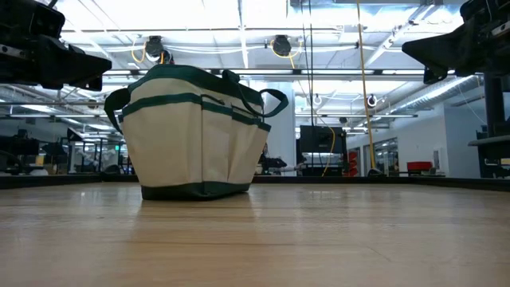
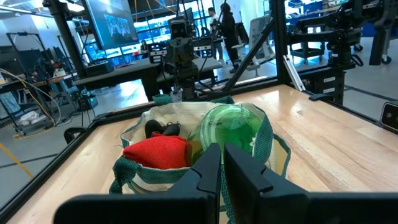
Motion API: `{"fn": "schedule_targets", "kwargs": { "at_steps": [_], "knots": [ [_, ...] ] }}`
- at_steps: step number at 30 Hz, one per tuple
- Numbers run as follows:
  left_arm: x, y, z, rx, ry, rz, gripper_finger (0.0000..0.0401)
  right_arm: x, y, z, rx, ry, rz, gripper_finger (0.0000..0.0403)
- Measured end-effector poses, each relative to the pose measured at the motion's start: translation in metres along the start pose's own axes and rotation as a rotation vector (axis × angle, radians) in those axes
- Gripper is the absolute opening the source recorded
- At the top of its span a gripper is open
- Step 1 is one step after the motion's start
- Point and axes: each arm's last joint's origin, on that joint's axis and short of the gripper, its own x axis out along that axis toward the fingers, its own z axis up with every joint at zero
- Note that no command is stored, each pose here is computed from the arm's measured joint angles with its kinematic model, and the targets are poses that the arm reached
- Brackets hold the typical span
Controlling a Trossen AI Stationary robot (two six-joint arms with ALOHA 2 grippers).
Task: Pick & Place Garden tools in Gardening bag
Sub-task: Return to Home Position
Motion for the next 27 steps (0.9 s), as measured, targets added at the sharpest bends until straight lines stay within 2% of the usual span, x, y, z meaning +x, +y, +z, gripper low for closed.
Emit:
{"fn": "schedule_targets", "kwargs": {
  "at_steps": [27],
  "knots": [
    [0.0000,0.0000,0.0000,0.000,0.000,0.000,0.0026,0.0000,0.0000,0.0000,0.000,0.000,0.000,0.0002]
  ]
}}
